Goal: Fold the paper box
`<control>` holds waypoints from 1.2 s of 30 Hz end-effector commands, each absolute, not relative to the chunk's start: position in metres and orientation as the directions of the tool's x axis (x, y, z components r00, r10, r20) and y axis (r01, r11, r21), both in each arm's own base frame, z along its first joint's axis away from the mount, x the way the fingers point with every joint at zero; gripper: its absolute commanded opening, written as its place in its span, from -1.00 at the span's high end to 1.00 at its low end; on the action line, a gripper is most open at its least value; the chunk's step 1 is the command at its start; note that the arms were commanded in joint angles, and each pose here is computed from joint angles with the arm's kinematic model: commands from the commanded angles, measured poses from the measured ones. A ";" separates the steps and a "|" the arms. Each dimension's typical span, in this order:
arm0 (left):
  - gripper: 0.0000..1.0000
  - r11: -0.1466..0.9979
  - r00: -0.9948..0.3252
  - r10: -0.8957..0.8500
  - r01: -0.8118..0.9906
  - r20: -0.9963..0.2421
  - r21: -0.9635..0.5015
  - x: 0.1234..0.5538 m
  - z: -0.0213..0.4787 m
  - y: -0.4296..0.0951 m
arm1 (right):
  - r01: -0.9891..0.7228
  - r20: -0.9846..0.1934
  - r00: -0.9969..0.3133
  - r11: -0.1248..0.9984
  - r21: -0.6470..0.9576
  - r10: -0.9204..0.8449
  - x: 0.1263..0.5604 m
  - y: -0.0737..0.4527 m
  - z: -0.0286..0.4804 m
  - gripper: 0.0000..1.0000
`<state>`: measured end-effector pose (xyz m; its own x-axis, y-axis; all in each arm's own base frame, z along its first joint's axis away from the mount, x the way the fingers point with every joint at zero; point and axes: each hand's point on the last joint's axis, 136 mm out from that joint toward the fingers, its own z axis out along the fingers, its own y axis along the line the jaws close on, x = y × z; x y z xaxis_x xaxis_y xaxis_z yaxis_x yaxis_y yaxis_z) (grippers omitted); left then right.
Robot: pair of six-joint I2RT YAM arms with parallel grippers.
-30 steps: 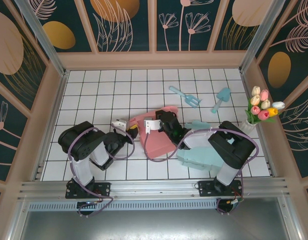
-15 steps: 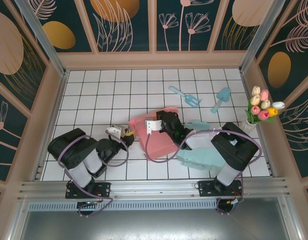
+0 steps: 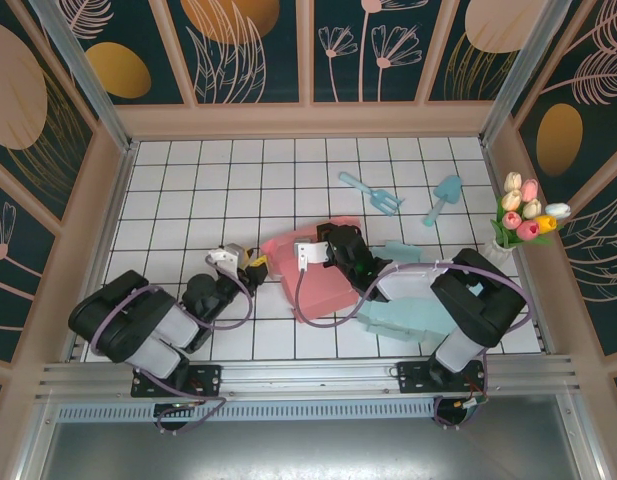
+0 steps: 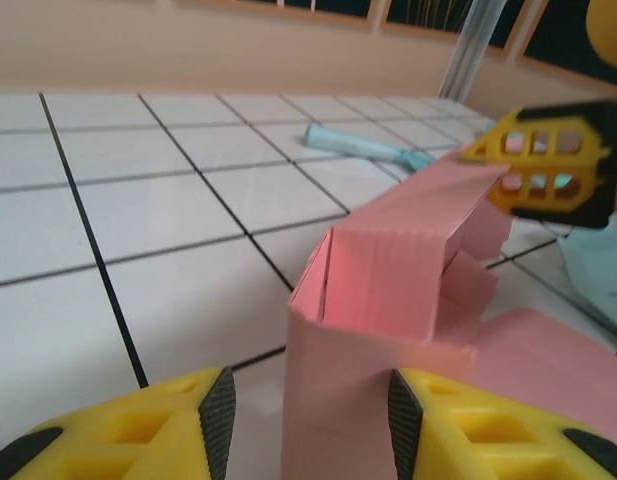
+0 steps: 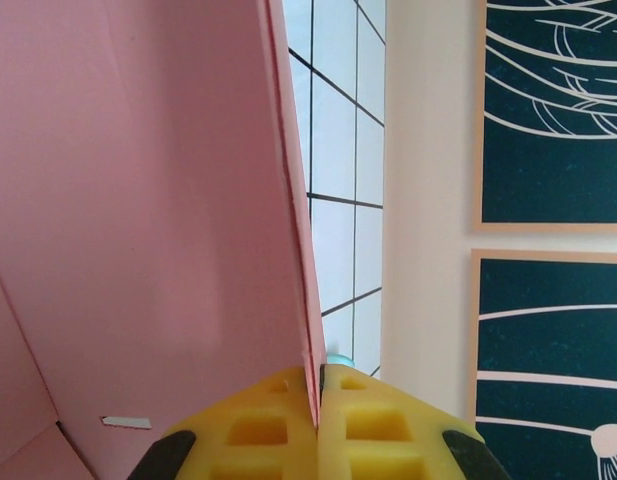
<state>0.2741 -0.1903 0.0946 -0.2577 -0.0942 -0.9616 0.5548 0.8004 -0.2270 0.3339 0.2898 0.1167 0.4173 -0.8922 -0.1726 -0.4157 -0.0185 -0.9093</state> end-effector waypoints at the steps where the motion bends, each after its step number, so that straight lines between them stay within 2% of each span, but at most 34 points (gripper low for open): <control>1: 0.06 0.763 -0.227 -0.107 0.605 -0.968 -0.226 0.275 0.102 -0.200 | -0.480 -0.185 0.415 -0.042 -0.876 -0.891 0.323 0.281 0.100 1.00; 8: 0.10 0.683 -0.259 -0.130 0.676 -0.957 -0.276 0.274 0.102 -0.221 | -0.493 -0.184 0.413 -0.049 -0.869 -0.892 0.324 0.283 0.093 1.00; 16: 0.15 0.681 -0.285 -0.155 0.663 -0.946 -0.311 0.283 0.096 -0.226 | -0.500 -0.186 0.415 -0.052 -0.864 -0.891 0.324 0.284 0.090 1.00; 36: 0.09 0.650 -0.311 -0.161 0.680 -0.937 -0.338 0.290 0.092 -0.239 | -0.505 -0.183 0.417 -0.060 -0.861 -0.890 0.323 0.286 0.087 1.00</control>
<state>0.2838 -0.2340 0.0752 -0.3537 -0.1116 -0.9287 0.6607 0.6730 -0.3326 0.3355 0.2833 0.1140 0.4030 -0.8993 -0.1699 -0.4252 -0.0197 -0.9049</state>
